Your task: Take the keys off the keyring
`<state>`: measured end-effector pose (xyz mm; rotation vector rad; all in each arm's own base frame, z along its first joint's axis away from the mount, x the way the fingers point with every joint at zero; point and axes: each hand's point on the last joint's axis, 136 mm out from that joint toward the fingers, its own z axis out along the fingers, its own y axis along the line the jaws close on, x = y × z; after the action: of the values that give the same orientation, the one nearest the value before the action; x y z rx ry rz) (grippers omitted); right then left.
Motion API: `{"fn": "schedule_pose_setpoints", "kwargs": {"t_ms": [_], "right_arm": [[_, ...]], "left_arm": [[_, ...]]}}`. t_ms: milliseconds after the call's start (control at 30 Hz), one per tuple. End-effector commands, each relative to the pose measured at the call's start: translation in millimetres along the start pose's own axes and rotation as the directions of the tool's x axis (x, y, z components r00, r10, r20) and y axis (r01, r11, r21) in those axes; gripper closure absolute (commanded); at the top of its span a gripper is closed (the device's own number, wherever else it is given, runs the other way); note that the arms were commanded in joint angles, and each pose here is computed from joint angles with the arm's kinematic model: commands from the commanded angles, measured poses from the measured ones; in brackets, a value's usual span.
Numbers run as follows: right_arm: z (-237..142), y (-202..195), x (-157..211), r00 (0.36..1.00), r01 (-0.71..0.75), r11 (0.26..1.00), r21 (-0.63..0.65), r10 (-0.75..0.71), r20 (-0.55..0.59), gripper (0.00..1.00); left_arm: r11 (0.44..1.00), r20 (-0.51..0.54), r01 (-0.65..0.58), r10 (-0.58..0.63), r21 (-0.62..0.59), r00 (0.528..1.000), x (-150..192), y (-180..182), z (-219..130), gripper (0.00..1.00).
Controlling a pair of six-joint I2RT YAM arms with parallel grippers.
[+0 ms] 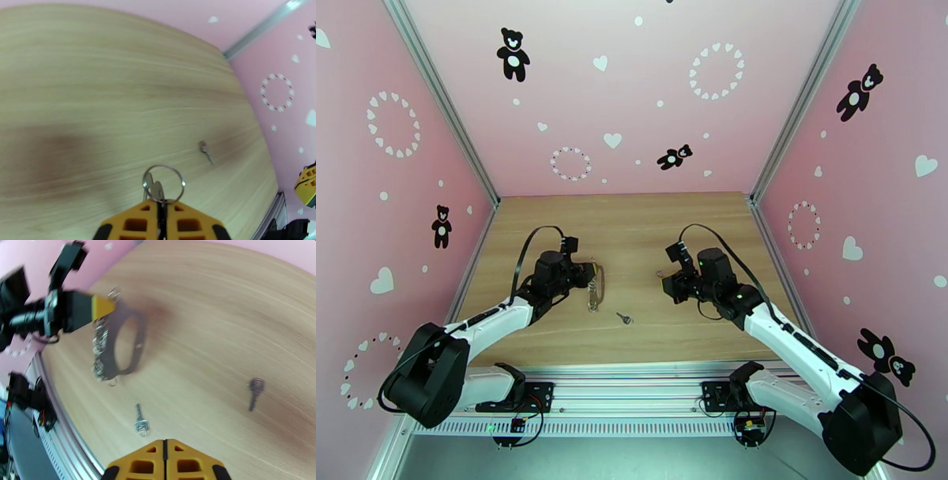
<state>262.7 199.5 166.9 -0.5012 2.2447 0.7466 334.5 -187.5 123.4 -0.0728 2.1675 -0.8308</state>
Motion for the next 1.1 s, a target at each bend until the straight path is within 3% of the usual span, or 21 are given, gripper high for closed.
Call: {"fn": "schedule_pose_setpoints", "kwargs": {"t_ms": [0,67,167,267,333,433,500,533,600,667,767,800,833,900,967,1067], "right_arm": [[8,-26,8,0.994,-0.111,0.988,0.105,0.112,-0.007,0.70],[9,-38,14,0.991,-0.126,0.982,0.144,0.130,-0.021,0.66],[-3,-70,12,0.985,-0.167,0.944,0.284,0.170,0.016,0.49],[-24,-108,0,0.979,-0.199,0.891,0.409,0.193,0.056,0.32],[-42,-144,-5,0.987,-0.157,0.804,0.573,0.143,0.070,0.25],[-59,-203,-1,0.984,-0.177,0.647,0.742,0.129,0.122,0.12],[-53,-229,0,0.981,-0.193,0.645,0.740,0.123,0.149,0.01],[-54,-237,-6,0.985,-0.174,0.628,0.759,0.098,0.144,0.01],[-40,-239,-16,0.991,-0.098,0.671,0.735,0.001,0.131,0.01],[-25,-241,-17,0.989,-0.056,0.705,0.707,-0.055,0.134,0.01],[-7,-237,-22,0.968,0.024,0.753,0.658,-0.182,0.173,0.01],[-2,-229,-27,0.963,0.043,0.792,0.609,-0.195,0.186,0.01],[5,-223,-25,0.958,0.075,0.822,0.565,-0.217,0.188,0.01],[4,-225,-18,0.947,0.062,0.822,0.566,-0.228,0.228,0.01],[7,-218,-12,0.924,0.090,0.841,0.533,-0.270,0.271,0.01],[-2,-241,-8,0.941,-0.011,0.790,0.614,-0.200,0.274,0.01]], "left_arm": [[0.992,0.109,0.114,-0.108,-0.058,0.988,-13,24,-1,0.99],[0.987,0.083,0.123,-0.114,-0.106,0.990,-11,36,1,0.86],[0.954,0.030,0.058,-0.051,-0.294,0.998,-11,62,-5,0.52],[0.871,-0.037,-0.023,0.006,-0.491,0.999,-16,86,-24,0.20],[0.808,-0.012,-0.070,0.078,-0.585,0.997,-35,91,-51,0.02],[0.672,0.080,-0.082,0.206,-0.736,0.975,-69,112,-102,0.02],[0.620,0.117,-0.049,0.224,-0.783,0.967,-85,130,-129,0.01],[0.589,0.127,-0.054,0.262,-0.807,0.957,-90,138,-138,0.01],[0.549,0.165,-0.065,0.359,-0.833,0.919,-97,149,-148,0.02],[0.597,0.239,-0.067,0.418,-0.799,0.877,-94,154,-143,0.01],[0.744,0.451,-0.002,0.407,-0.669,0.794,-96,157,-134,0.01],[0.767,0.460,-0.049,0.434,-0.640,0.775,-98,153,-126,0.02],[0.755,0.410,-0.119,0.473,-0.645,0.780,-97,152,-115,0.01],[0.734,0.390,-0.139,0.499,-0.664,0.774,-100,160,-105,0.01],[0.765,0.396,-0.181,0.502,-0.618,0.769,-97,160,-90,0.02],[0.760,0.356,-0.220,0.512,-0.611,0.781,-97,169,-68,0.01]]}}
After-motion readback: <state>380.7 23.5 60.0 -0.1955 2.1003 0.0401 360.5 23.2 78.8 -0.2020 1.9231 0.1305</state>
